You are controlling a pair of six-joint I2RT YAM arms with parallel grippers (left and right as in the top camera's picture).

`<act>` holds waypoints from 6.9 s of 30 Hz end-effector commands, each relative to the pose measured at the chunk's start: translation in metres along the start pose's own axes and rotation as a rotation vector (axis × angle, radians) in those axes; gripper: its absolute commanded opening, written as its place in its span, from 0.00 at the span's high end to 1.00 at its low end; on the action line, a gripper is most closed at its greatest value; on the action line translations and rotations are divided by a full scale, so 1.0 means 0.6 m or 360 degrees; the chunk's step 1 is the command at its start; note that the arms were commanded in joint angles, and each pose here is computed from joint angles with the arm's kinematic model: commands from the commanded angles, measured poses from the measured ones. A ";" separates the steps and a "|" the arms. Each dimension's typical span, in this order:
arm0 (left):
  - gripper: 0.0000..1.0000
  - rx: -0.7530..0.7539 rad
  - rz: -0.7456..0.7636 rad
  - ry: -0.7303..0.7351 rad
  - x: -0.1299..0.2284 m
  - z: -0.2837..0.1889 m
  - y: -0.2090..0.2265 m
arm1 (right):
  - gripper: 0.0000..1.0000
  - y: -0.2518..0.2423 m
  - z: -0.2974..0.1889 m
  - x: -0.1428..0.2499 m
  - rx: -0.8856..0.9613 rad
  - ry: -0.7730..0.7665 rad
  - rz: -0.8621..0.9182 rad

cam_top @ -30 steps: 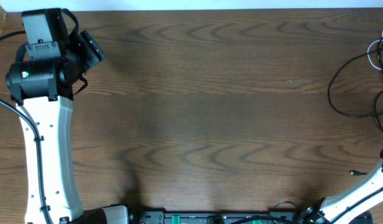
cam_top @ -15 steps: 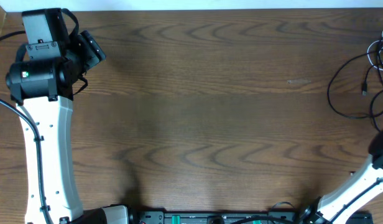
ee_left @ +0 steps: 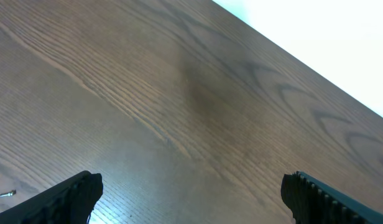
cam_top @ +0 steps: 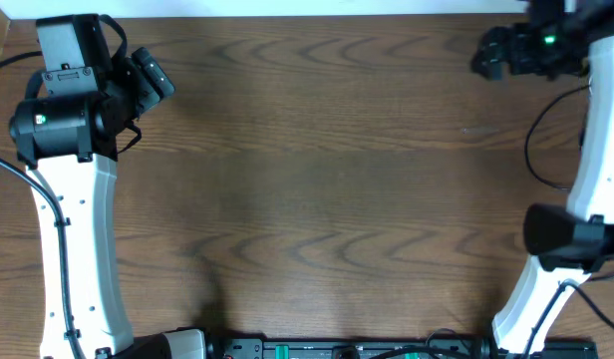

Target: Untangle cables

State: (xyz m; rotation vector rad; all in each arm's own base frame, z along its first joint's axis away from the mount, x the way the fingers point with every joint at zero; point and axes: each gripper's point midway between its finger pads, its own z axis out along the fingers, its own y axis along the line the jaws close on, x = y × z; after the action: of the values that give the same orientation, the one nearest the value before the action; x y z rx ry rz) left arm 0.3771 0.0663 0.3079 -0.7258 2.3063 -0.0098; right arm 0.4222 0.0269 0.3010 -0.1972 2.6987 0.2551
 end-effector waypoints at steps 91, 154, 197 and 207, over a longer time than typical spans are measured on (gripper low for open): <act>0.02 -0.0018 -0.0005 0.0017 0.002 0.008 0.004 | 0.01 -0.009 0.091 0.368 0.0334 -0.1692 -0.0202; 0.02 0.0631 0.0327 -0.0978 0.250 0.000 0.059 | 0.01 -0.009 0.091 0.368 0.0334 -0.1692 -0.0202; 0.02 0.0561 0.0634 -0.1032 0.354 0.054 0.093 | 0.01 -0.009 0.091 0.368 0.0334 -0.1692 -0.0202; 0.02 0.0561 0.0634 -0.1032 0.354 0.054 0.093 | 0.01 -0.009 0.091 0.368 0.0334 -0.1692 -0.0202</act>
State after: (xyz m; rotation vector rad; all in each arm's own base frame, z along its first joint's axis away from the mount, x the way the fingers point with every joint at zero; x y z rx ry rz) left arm 0.2449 0.0159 0.1524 -0.0794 1.6693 0.0057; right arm 0.2458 0.0127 0.1595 -0.1329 1.6327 0.0080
